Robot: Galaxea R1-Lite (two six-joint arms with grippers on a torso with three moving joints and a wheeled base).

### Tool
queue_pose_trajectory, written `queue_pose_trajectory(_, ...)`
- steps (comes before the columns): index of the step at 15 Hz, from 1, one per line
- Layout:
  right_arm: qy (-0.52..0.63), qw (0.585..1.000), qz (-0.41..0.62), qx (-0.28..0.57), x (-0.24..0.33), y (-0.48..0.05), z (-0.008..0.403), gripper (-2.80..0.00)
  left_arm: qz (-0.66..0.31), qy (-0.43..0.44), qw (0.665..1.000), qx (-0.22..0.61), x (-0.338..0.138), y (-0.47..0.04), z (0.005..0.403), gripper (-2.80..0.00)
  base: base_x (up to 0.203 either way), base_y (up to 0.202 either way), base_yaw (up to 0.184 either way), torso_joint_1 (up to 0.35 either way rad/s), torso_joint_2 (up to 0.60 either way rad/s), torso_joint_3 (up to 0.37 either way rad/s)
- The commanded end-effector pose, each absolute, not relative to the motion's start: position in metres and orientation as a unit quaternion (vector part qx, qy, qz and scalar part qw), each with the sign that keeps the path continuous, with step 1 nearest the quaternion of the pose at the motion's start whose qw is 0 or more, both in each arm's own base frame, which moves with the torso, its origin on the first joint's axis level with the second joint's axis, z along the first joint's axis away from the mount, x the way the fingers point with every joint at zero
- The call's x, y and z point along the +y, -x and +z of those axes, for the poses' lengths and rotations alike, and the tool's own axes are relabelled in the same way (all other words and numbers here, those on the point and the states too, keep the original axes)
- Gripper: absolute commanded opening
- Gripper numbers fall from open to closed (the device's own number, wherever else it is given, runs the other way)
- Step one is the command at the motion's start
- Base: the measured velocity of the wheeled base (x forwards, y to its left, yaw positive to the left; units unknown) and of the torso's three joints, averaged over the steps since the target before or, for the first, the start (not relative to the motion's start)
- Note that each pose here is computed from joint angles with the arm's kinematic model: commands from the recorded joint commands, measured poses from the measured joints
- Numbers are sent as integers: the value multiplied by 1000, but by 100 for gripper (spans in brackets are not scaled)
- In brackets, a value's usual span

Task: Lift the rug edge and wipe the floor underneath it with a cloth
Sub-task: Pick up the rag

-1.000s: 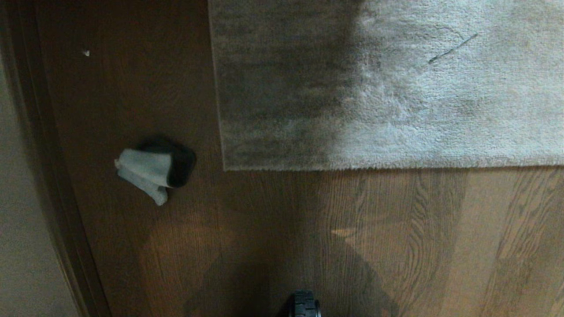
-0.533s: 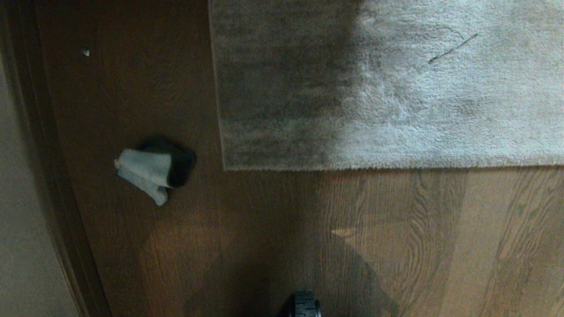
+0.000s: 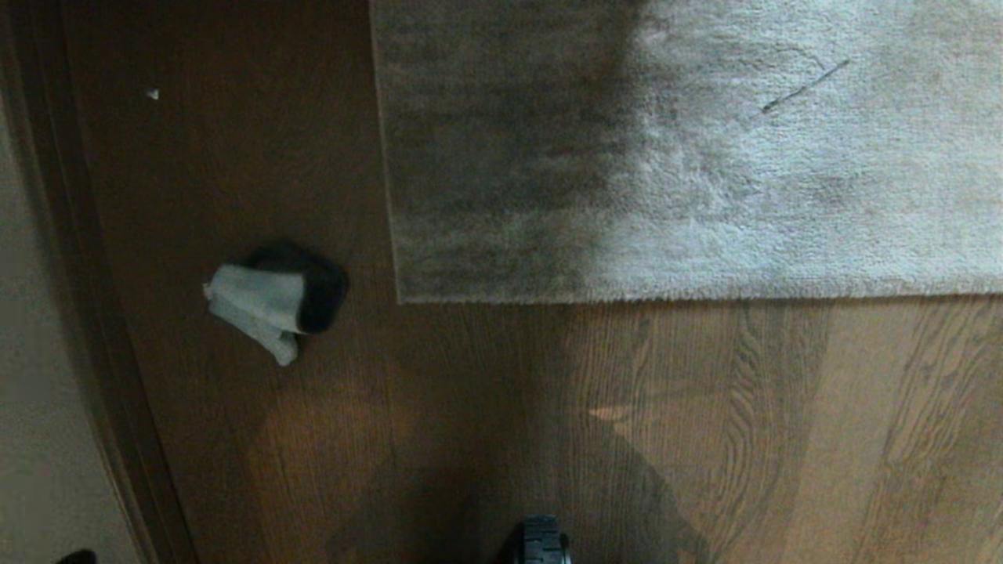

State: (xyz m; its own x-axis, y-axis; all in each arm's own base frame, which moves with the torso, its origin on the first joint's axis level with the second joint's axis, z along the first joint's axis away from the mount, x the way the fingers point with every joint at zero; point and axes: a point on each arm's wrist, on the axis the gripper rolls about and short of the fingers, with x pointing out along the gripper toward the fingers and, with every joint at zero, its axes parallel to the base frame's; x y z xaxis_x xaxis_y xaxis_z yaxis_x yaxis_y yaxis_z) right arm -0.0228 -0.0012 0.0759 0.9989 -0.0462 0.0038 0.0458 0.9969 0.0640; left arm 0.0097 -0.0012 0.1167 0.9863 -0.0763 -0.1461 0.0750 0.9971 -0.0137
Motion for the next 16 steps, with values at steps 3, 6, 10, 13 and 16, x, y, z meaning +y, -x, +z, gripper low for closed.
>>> queue_pose_trajectory(3,-32,999,-23,-3,-1,23,76,-280,-41,-8,994,102,-3,-51,136,-280,0,0,0,0,0,0)
queue_pose_trajectory(6,-32,999,-23,-3,-1,23,76,-280,-41,-25,996,71,-4,-73,153,-280,0,0,0,0,0,0)
queue_pose_trajectory(10,-32,999,-23,-3,-1,23,76,-280,-29,-34,998,53,-4,-83,166,-280,0,0,0,0,0,0)
queue_pose_trajectory(13,-32,999,-23,-3,-1,23,76,-280,-18,-35,998,51,-3,-88,170,-280,0,0,0,0,0,0)
queue_pose_trajectory(16,-32,999,-23,-3,-1,23,76,-280,-7,-35,998,48,-3,-101,173,-280,0,0,0,0,0,0)
